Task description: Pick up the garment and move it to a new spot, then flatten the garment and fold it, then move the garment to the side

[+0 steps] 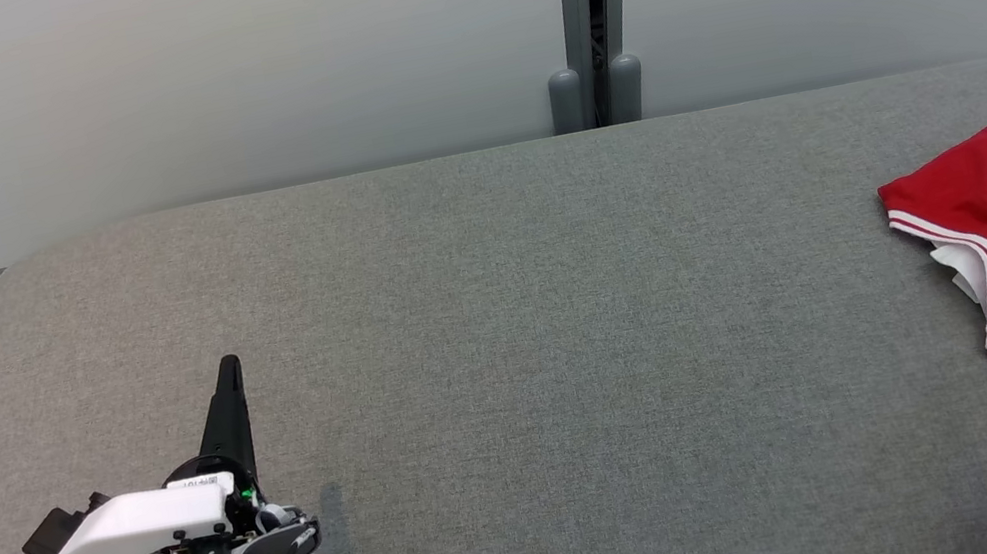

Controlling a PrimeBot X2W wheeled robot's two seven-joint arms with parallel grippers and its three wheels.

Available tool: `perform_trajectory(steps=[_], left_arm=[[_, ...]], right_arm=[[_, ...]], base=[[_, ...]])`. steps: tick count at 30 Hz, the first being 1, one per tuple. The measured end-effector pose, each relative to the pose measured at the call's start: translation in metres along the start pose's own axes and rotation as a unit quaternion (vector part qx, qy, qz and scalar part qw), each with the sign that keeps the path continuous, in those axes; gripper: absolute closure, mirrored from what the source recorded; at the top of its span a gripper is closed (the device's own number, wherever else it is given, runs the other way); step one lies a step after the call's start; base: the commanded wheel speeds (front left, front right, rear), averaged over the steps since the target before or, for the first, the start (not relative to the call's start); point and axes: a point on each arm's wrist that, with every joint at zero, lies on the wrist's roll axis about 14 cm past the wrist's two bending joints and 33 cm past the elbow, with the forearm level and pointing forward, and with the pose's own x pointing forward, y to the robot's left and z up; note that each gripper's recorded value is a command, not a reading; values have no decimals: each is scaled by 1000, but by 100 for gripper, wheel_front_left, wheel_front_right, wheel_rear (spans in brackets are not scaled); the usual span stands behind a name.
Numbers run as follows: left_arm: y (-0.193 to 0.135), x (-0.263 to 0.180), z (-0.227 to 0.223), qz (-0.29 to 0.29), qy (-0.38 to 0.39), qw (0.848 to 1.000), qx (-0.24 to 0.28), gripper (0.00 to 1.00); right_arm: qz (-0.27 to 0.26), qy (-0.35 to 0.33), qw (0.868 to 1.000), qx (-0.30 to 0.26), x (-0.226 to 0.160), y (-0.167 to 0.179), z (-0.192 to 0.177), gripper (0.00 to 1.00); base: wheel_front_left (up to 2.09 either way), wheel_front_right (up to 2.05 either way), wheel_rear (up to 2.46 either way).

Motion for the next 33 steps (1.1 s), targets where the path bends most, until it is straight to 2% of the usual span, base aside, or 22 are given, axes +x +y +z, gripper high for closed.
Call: perform_trajectory(steps=[33], left_arm=[[0, 0, 0, 0, 0, 1000, 0, 100]], right_arm=[[0, 0, 1000, 0, 0, 0, 0, 100]], base=[[0, 0, 0]])
